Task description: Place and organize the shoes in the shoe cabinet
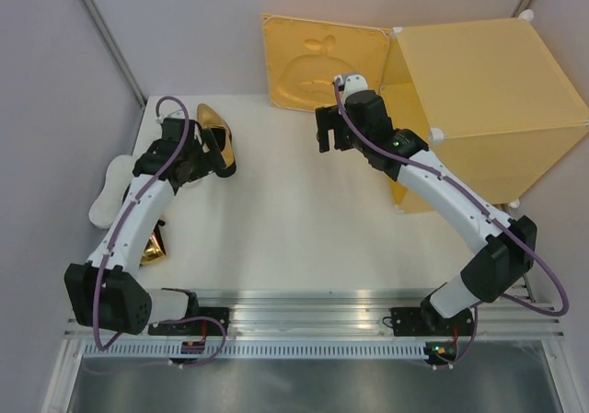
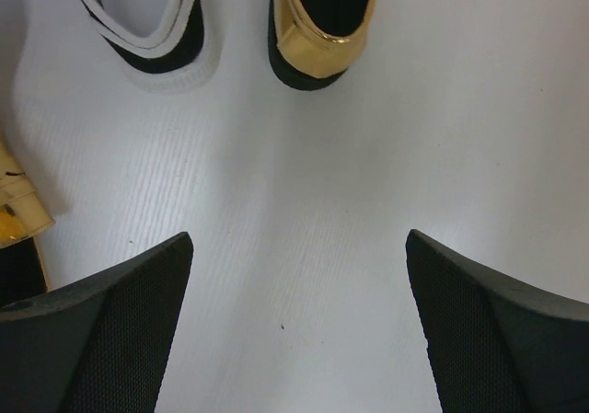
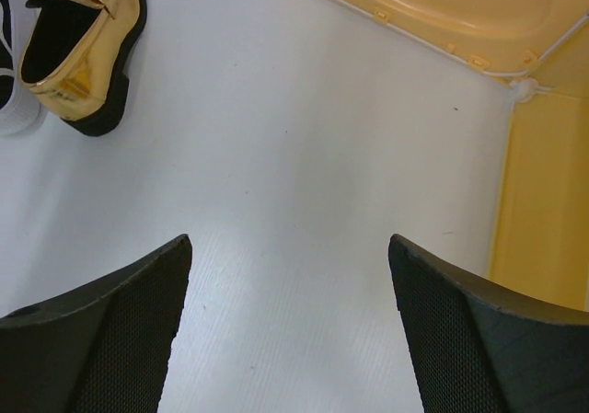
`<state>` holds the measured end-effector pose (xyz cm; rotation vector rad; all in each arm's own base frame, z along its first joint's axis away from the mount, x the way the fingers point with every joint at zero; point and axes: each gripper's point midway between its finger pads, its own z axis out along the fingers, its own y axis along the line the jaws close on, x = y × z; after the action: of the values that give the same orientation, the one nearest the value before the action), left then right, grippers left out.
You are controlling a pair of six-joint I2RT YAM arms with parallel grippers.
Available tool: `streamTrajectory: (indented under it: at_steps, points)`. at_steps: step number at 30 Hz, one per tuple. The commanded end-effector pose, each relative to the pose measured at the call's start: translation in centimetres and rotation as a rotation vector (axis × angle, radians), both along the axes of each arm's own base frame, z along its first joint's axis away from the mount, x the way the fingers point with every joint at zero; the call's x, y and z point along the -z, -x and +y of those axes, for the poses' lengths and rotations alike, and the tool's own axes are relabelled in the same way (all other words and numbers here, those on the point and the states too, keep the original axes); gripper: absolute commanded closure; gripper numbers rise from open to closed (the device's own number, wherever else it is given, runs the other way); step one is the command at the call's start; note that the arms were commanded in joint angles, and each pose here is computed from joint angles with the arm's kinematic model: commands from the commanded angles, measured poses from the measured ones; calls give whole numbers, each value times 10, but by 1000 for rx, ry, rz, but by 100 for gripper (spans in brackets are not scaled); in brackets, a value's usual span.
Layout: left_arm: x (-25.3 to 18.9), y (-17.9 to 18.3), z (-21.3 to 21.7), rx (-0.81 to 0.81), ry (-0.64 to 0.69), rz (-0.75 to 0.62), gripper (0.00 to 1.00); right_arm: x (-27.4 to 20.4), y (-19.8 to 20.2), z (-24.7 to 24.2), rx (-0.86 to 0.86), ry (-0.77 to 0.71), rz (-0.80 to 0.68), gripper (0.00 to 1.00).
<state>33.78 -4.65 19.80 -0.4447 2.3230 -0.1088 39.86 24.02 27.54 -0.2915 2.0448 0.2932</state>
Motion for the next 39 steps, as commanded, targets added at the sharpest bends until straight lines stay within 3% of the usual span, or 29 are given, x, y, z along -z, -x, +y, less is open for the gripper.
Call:
streamTrajectory:
  at_steps: [1, 12, 18, 22, 28, 33, 39]
  points:
    - [-24, -36, 23, -101, 39, -107, 0, -5, 16, 1, -35, -56, -3, 9]
    - [3, -80, 134, -358, -34, -40, 1, 12, 48, -1, -100, -102, 44, 9]
    - [12, -80, 200, -490, -218, 5, 1, 19, 61, 9, -178, -142, 50, 9]
    - [24, -80, 206, -483, -173, 33, 1, 32, 66, 11, -195, -139, 82, 9]
    - [46, -31, 185, -526, -93, 94, 0, 36, 68, 11, -192, -149, 104, 9]
    - [74, 18, 188, -588, -169, 194, 0, 42, 71, 16, -202, -168, 133, 9]
    - [79, 61, 188, -650, -226, 205, 2, 48, 74, 19, -210, -183, 162, 9]
